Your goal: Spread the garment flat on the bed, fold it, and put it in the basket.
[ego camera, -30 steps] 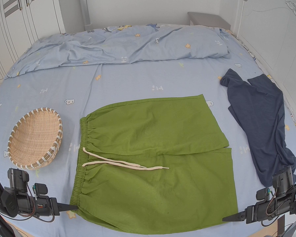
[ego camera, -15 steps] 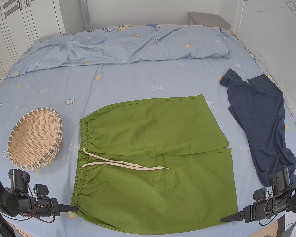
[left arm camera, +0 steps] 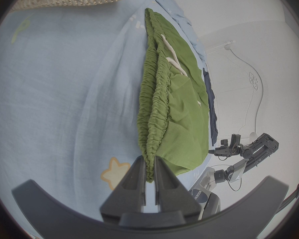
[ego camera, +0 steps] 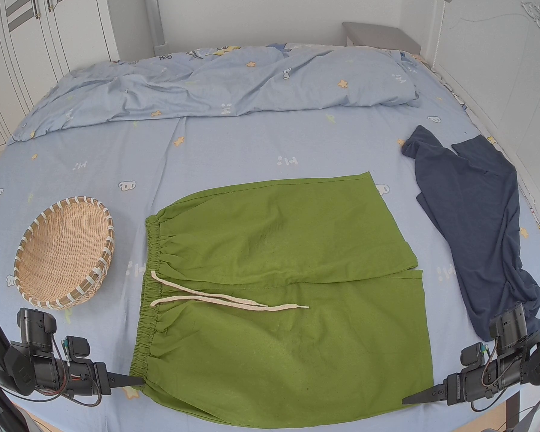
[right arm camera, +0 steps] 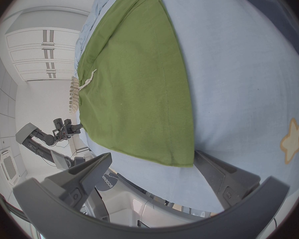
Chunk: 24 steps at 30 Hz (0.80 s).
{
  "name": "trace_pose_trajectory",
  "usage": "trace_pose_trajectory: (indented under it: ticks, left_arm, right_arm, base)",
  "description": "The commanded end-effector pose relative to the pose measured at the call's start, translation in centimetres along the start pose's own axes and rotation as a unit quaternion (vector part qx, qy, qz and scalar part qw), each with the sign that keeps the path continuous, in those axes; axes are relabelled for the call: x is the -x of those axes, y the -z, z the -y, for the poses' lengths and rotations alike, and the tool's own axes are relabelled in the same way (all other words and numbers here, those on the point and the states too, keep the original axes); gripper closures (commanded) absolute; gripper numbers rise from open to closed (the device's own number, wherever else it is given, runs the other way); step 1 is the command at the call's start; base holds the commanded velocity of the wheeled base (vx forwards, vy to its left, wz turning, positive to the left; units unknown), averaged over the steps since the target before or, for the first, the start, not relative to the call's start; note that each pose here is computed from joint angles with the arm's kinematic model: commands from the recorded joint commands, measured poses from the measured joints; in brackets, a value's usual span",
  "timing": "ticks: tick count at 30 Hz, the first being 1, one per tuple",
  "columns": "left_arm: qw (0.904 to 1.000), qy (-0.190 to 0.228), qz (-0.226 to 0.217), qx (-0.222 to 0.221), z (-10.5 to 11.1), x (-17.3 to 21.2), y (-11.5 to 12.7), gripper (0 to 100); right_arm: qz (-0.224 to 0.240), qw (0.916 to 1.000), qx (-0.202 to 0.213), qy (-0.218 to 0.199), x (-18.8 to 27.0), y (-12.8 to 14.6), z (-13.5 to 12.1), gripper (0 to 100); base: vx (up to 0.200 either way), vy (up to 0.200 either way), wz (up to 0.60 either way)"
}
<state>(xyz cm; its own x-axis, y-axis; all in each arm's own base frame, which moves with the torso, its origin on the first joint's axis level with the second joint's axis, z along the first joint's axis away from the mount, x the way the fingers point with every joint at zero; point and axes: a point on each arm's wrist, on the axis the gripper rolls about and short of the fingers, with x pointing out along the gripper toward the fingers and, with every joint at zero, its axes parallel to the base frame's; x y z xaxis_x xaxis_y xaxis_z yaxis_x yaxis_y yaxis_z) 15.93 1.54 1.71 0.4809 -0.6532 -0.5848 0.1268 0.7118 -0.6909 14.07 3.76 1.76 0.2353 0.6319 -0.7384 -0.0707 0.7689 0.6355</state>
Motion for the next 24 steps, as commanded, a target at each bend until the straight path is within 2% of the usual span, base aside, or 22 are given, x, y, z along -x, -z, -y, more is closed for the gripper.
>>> trace_pose_trajectory:
  ticks: [1,7,8,24]
  left_arm:
    - [0.9999,-0.001,-0.007,0.009,-0.01,0.06,0.51,100]
    - [0.9999,-0.002,-0.005,0.009,-0.06,0.11,0.47,100]
    - [1.0,-0.003,-0.004,0.008,-0.06,0.11,0.46,100]
    - [0.9999,-0.004,0.001,0.01,0.0,0.3,0.42,100]
  right_arm:
    - [-0.007,1.0,-0.005,-0.003,-0.35,-0.14,0.24,0]
    - [-0.005,1.0,-0.004,-0.005,-0.36,-0.18,0.23,0]
    - [-0.005,1.0,-0.005,-0.005,-0.36,-0.13,0.24,100]
    - [0.001,0.9998,-0.018,-0.001,0.09,0.19,0.58,100]
  base:
    - [0.0,0.0,0.0]
    - [0.0,0.0,0.0]
    - [0.0,0.0,0.0]
    - [0.0,0.0,0.0]
